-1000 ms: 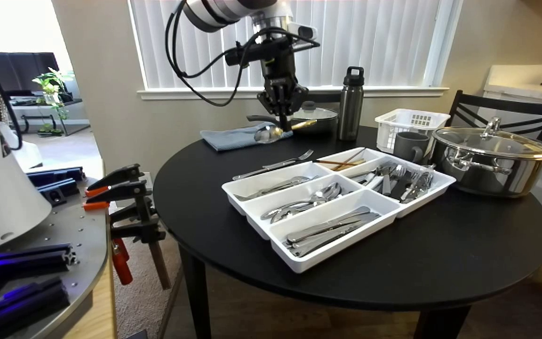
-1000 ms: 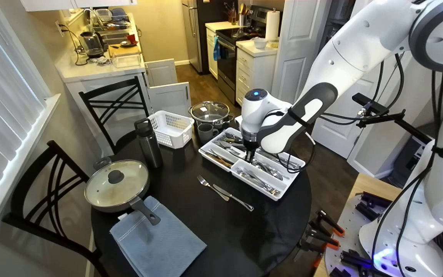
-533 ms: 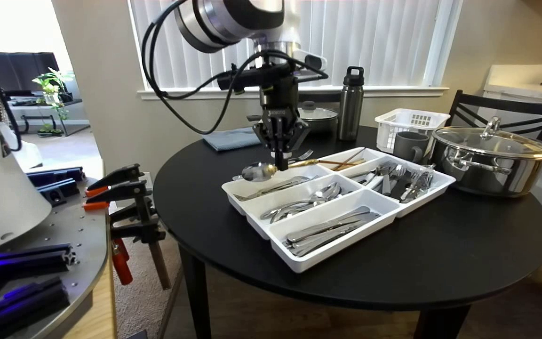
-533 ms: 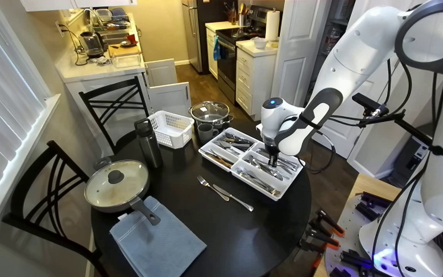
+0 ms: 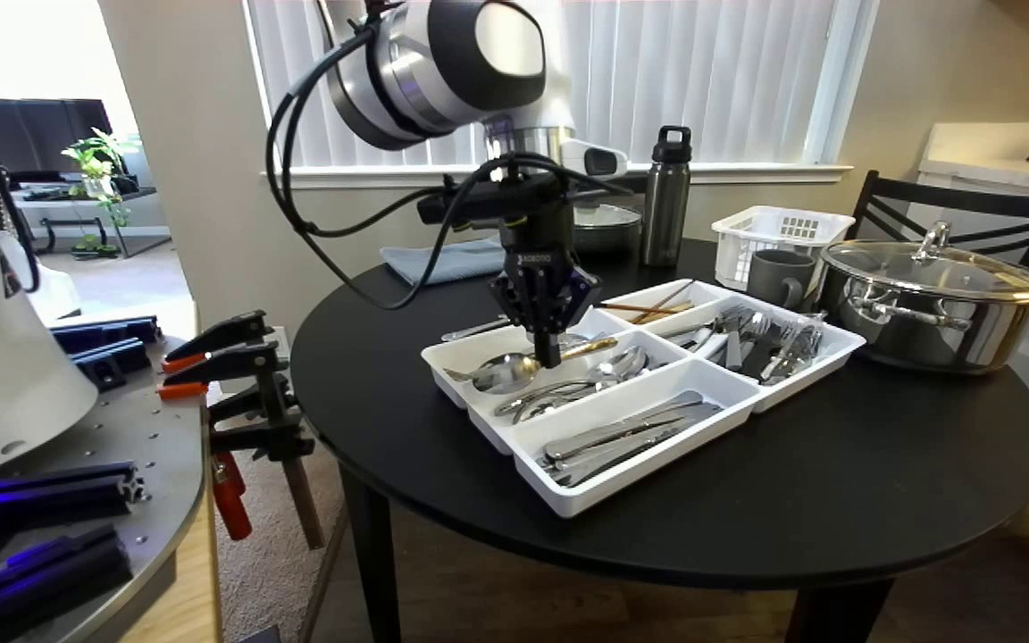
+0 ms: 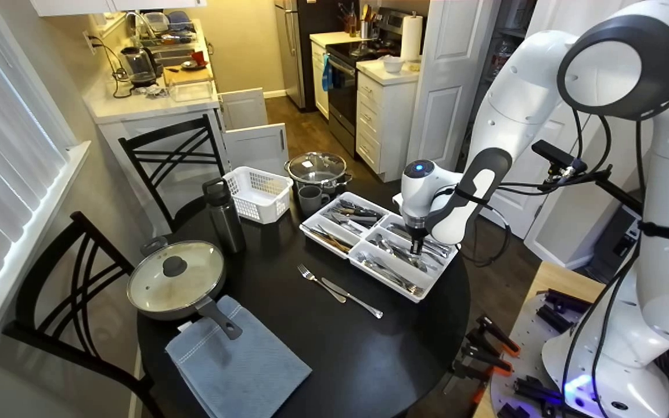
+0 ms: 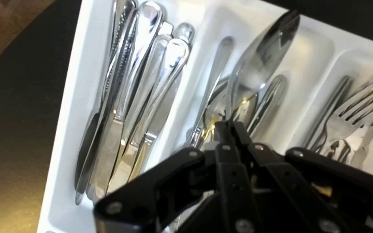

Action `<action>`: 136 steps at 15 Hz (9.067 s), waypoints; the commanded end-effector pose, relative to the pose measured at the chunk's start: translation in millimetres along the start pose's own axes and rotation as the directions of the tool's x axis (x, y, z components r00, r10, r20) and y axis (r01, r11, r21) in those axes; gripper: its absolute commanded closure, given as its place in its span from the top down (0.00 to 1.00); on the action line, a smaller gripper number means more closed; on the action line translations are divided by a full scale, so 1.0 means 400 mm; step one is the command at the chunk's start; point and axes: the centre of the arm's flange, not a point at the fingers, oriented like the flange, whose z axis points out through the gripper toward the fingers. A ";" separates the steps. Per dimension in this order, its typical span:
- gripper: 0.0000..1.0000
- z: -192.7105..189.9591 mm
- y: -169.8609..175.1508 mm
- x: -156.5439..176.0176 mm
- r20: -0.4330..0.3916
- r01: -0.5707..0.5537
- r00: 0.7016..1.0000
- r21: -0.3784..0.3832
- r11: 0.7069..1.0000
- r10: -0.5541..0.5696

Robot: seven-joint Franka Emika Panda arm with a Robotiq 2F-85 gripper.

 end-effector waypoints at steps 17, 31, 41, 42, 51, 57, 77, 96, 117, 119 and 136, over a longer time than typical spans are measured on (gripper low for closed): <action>1.00 -0.220 -0.324 0.149 -0.235 0.136 0.969 0.252 0.958 -0.076; 1.00 -0.014 -0.412 0.208 -0.098 0.095 0.992 0.178 0.979 -0.078; 1.00 0.072 -0.444 0.265 -0.065 -0.050 0.996 0.180 0.982 0.063; 0.97 0.075 -0.443 0.267 -0.066 -0.055 0.995 0.183 0.981 0.069; 0.30 0.063 -0.433 0.280 -0.080 -0.076 0.993 0.176 0.981 0.091; 0.04 0.057 -0.426 0.281 -0.083 -0.078 0.992 0.172 0.982 0.094; 0.05 -0.244 0.016 0.096 -0.106 -0.152 0.982 0.060 0.986 0.158; 0.05 0.119 0.145 -0.101 0.123 -0.235 0.967 0.078 0.969 0.224; 0.05 -0.230 0.059 0.106 -0.257 -0.169 0.945 0.147 0.974 0.203; 0.47 -0.279 -0.039 0.168 -0.306 -0.081 0.941 0.209 0.975 0.144; 1.00 -0.191 -0.524 0.525 -0.308 0.214 0.928 -0.022 0.977 -0.210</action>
